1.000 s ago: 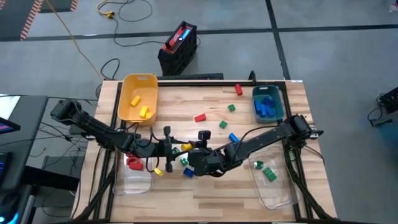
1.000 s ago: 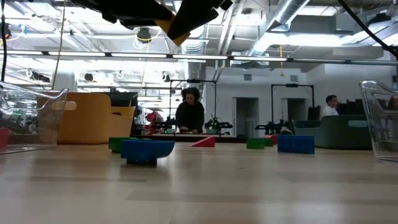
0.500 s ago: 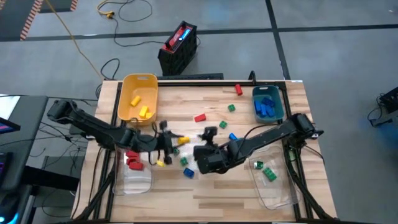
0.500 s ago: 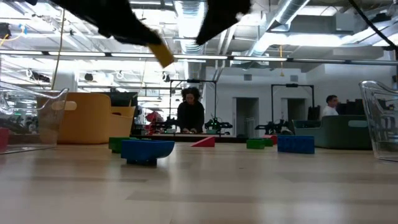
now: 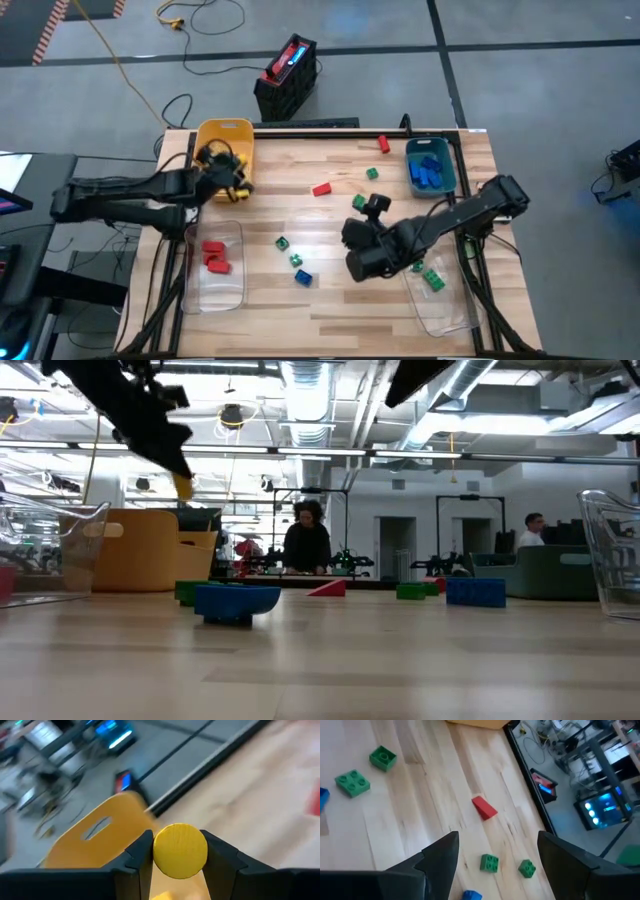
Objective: Sort blocks
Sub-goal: Put the yellow wooden block into the yellow bin, then put the green game piece into the right transparent bin
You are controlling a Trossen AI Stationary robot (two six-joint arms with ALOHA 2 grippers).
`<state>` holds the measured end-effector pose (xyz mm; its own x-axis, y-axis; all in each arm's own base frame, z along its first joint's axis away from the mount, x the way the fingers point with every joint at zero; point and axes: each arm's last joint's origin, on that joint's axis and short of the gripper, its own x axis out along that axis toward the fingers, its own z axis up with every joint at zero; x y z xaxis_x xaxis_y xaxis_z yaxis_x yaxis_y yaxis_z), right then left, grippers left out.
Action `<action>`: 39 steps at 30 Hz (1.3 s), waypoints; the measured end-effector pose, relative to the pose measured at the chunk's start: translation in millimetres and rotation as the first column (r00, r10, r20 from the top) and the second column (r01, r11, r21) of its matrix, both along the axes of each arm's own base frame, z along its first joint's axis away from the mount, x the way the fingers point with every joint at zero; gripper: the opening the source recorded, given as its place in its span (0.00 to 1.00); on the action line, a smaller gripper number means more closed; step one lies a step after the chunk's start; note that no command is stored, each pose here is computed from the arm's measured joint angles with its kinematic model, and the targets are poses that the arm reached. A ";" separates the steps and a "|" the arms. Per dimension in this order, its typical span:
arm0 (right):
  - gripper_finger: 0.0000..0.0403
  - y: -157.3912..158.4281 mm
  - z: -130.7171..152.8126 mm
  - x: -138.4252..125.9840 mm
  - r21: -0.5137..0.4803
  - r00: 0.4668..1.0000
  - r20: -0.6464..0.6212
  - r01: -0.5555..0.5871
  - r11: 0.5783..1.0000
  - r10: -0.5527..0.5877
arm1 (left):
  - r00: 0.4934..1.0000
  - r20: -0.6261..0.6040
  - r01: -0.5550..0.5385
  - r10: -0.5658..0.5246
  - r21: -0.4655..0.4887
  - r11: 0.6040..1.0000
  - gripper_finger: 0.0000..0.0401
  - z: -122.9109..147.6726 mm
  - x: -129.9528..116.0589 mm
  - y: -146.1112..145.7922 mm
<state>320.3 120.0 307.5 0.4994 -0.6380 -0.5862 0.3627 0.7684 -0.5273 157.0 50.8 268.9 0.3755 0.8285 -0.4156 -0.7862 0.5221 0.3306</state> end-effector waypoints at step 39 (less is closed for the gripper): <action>0.70 11.7 -36.5 -17.4 0.031 0.998 -0.027 0.058 0.998 -0.057 | 0.971 -0.238 -0.008 -0.024 -0.133 0.991 0.58 -10.5 0.3 43.3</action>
